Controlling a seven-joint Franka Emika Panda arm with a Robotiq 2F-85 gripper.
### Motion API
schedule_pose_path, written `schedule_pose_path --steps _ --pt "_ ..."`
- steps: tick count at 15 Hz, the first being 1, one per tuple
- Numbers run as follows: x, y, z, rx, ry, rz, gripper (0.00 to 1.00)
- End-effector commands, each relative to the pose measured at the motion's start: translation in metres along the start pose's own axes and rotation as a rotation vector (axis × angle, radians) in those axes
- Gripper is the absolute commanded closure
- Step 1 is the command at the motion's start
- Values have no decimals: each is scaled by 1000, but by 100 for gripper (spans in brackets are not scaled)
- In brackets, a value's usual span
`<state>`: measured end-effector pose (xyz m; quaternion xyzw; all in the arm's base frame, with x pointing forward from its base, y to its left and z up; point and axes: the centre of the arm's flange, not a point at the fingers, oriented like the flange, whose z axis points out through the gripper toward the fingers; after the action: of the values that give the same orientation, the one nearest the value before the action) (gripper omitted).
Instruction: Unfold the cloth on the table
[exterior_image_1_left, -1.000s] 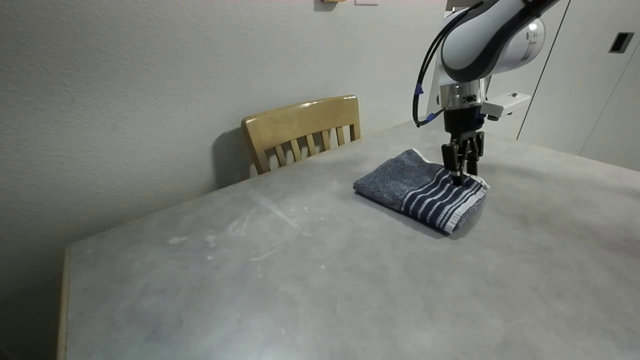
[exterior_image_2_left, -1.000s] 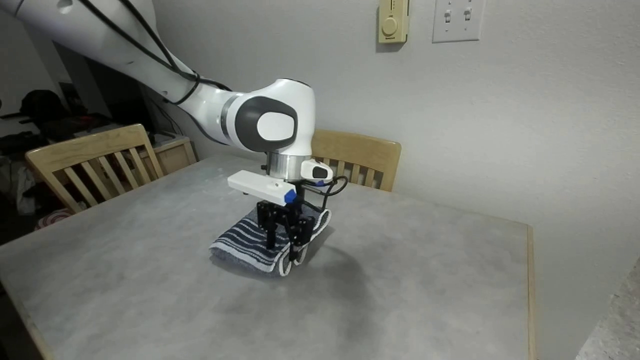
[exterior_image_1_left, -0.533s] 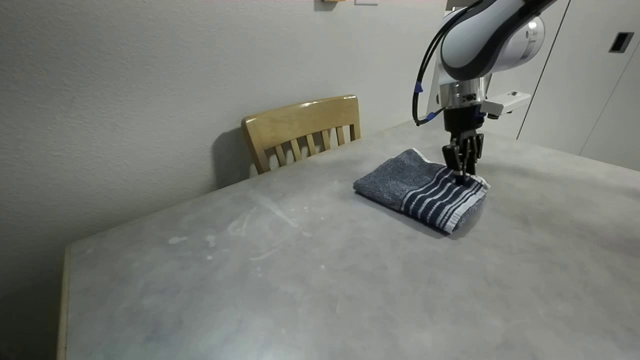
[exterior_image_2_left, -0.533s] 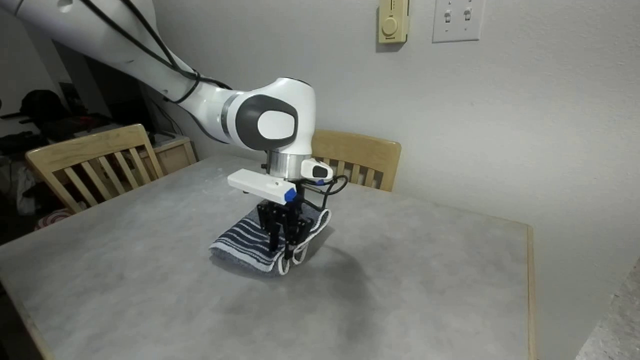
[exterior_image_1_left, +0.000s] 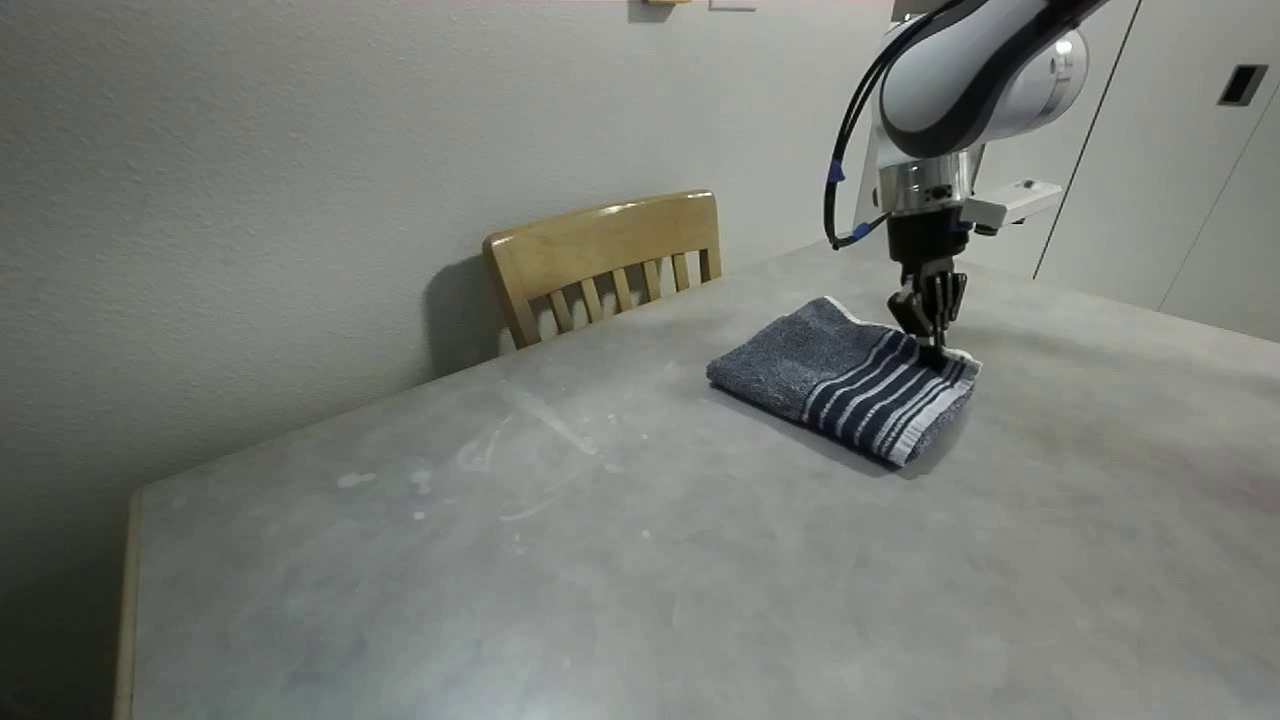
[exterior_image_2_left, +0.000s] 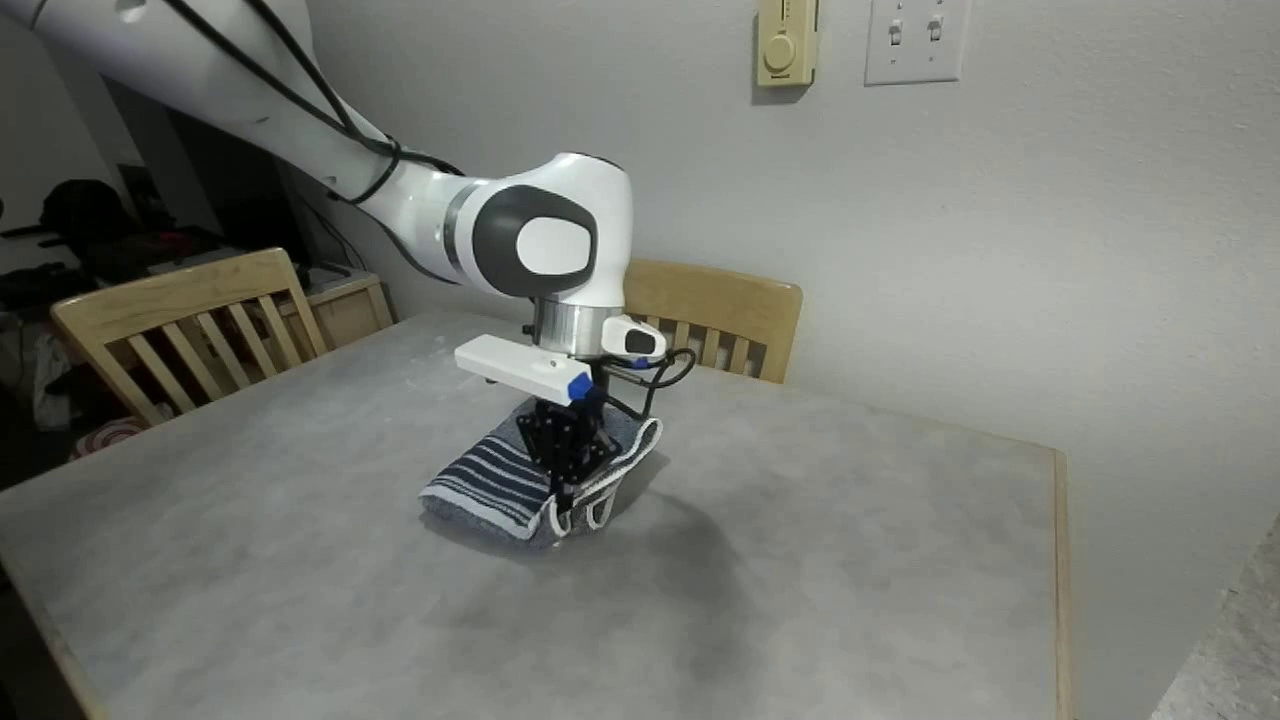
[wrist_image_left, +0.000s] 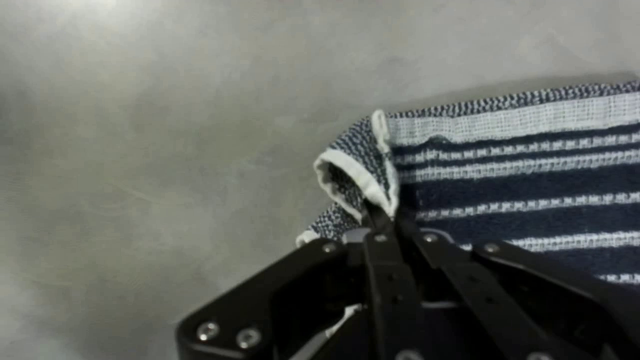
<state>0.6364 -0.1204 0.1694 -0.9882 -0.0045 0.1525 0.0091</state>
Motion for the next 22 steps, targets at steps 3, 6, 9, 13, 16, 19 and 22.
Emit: schedule_pose_path --steps 3,6,9,13,16,19,22 --pt "-16 -15 -15 9 39 95 99" --pt "-27 -39 -27 -15 82 103 99" --pt "-37 -73 -40 -67 137 91 99" --pt "-44 -121 -55 -153 190 46 99" --pt "-47 -152 -61 -218 205 -16 99" --pt "-43 -173 -63 -263 197 -94 99" --pt "-45 -197 -54 -276 193 -225 99"
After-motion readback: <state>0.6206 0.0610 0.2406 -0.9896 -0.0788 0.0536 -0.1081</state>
